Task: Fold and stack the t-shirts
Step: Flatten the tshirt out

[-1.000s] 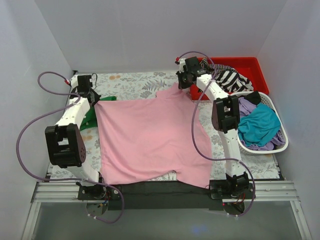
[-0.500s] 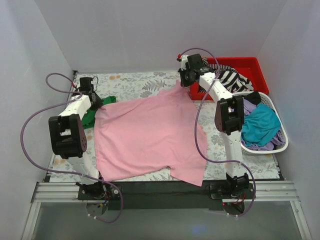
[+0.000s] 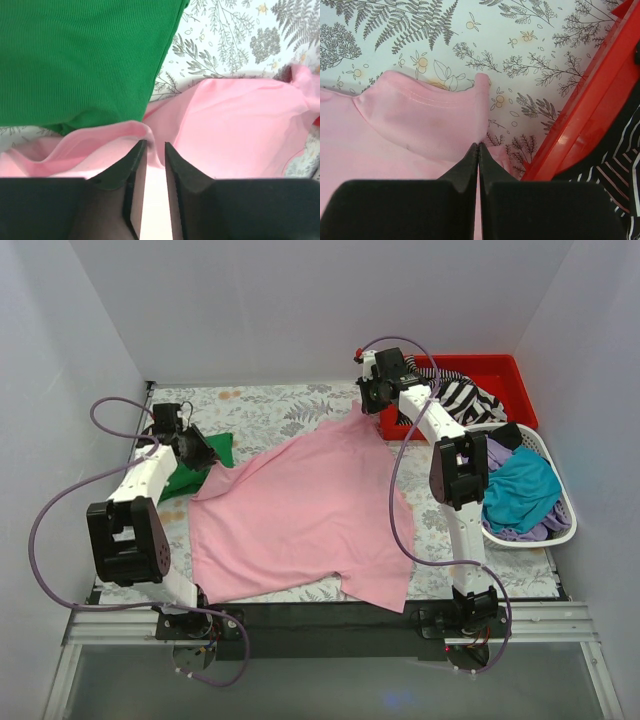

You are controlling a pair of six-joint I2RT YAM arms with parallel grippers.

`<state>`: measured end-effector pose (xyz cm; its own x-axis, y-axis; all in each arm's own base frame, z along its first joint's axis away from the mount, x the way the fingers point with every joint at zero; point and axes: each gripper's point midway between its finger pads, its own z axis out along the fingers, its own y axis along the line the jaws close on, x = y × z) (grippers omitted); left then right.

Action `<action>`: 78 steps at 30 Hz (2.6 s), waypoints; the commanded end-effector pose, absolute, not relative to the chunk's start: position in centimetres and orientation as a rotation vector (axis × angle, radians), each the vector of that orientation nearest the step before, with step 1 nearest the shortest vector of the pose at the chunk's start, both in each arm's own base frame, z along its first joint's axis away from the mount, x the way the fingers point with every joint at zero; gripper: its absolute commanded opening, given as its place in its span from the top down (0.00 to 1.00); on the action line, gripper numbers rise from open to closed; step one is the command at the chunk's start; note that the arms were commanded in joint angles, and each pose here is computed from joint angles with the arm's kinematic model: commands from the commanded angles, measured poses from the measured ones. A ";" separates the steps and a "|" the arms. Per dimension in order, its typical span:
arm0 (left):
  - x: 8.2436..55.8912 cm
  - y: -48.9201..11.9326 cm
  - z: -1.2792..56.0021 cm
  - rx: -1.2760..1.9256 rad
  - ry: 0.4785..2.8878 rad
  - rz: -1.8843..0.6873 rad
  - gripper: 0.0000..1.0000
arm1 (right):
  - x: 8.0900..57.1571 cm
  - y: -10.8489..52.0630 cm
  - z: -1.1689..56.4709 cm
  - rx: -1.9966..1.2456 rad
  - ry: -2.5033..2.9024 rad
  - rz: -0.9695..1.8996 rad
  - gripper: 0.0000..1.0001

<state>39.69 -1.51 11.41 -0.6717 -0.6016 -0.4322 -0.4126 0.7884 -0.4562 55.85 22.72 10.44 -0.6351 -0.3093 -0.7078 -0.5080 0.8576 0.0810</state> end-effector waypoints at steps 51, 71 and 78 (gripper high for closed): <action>56.3 5.4 -5.9 -0.722 2.627 -0.307 0.53 | 54.0 23.9 11.7 -0.567 2.304 0.478 0.73; 49.6 4.4 6.2 -0.800 2.360 -0.285 0.53 | 57.2 23.0 6.8 -0.613 2.335 0.327 0.55; 51.9 7.4 3.1 -0.889 2.407 -0.106 0.53 | 56.4 22.9 6.8 -0.601 2.353 0.348 0.53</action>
<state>50.88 5.45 3.39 -0.6494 -0.6128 -0.4503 -0.5183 0.7900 -0.3276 56.19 23.95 6.20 -0.6638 -0.3305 -0.6709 -0.5220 0.8472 0.0991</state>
